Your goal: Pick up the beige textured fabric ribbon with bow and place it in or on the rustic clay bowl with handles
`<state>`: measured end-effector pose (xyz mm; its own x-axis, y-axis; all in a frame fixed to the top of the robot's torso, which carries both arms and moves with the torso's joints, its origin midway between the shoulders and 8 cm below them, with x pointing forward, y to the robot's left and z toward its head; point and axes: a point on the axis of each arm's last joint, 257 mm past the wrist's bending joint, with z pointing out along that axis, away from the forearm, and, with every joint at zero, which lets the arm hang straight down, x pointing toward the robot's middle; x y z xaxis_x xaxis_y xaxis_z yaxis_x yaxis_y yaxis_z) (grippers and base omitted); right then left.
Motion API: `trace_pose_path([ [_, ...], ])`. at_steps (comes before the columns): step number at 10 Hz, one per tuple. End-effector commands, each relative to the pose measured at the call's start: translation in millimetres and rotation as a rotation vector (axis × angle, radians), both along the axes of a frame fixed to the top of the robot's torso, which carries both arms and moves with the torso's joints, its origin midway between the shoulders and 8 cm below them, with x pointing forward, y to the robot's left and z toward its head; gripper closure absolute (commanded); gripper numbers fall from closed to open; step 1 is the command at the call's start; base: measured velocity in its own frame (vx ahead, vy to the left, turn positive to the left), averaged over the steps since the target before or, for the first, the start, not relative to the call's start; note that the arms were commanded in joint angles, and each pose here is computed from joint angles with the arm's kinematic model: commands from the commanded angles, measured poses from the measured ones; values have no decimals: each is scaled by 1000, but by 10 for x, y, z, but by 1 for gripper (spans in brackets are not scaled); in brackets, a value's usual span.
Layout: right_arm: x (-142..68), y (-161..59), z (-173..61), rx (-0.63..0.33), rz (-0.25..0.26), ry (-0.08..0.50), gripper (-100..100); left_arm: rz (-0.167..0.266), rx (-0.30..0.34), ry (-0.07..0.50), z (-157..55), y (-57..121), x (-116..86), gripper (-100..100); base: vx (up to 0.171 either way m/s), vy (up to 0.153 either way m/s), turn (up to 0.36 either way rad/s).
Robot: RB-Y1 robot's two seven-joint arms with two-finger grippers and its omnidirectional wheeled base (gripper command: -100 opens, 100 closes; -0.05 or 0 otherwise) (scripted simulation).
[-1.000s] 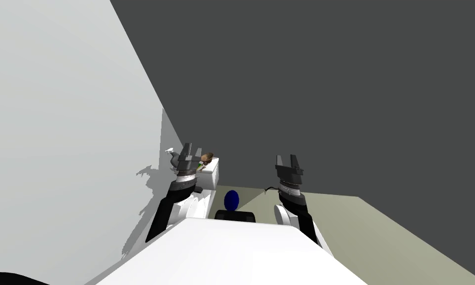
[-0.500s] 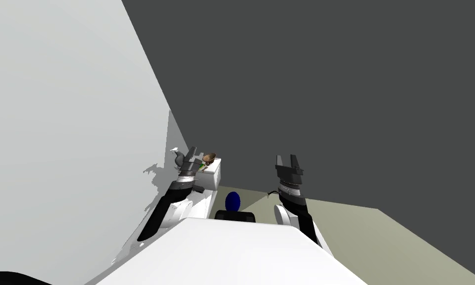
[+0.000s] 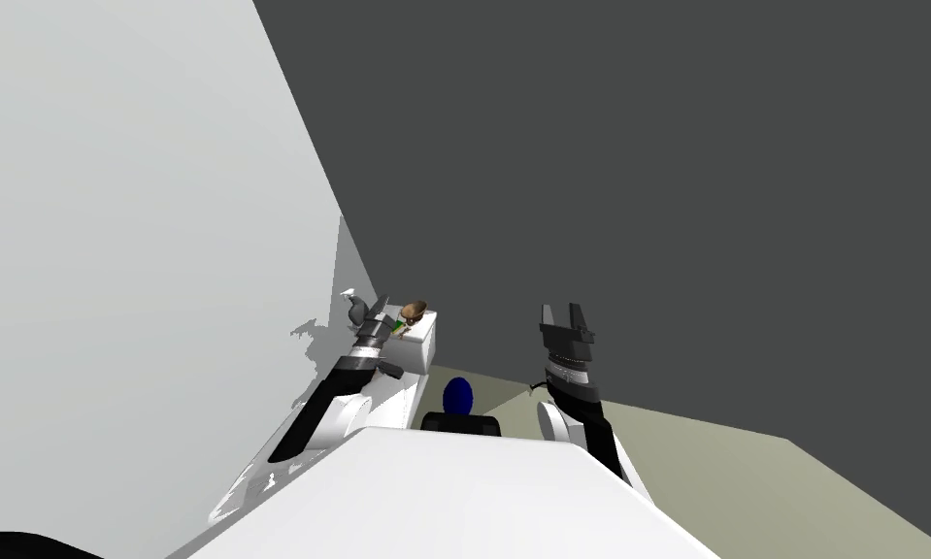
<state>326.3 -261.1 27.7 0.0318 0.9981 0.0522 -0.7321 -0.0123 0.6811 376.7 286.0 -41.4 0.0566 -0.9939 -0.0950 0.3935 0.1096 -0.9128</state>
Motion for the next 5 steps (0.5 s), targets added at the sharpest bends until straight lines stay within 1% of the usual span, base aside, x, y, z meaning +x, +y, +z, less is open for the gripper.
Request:
trace_pose_path([
  [1,0,0,0,0,0,0,0,1,-9,37,-90,43,35,-100,45,8,59],
  [2,0,0,0,0,0,0,0,5,-29,90,-250,126,66,-100,53,2,105],
  [3,0,0,0,0,0,0,0,6,-30,97,-267,129,72,-100,50,1,69],
  [4,0,0,0,0,0,0,0,12,-54,151,-434,219,95,-100,47,5,99],
  [5,0,0,0,0,0,0,0,13,-54,158,-450,221,99,-100,28,-5,66],
])
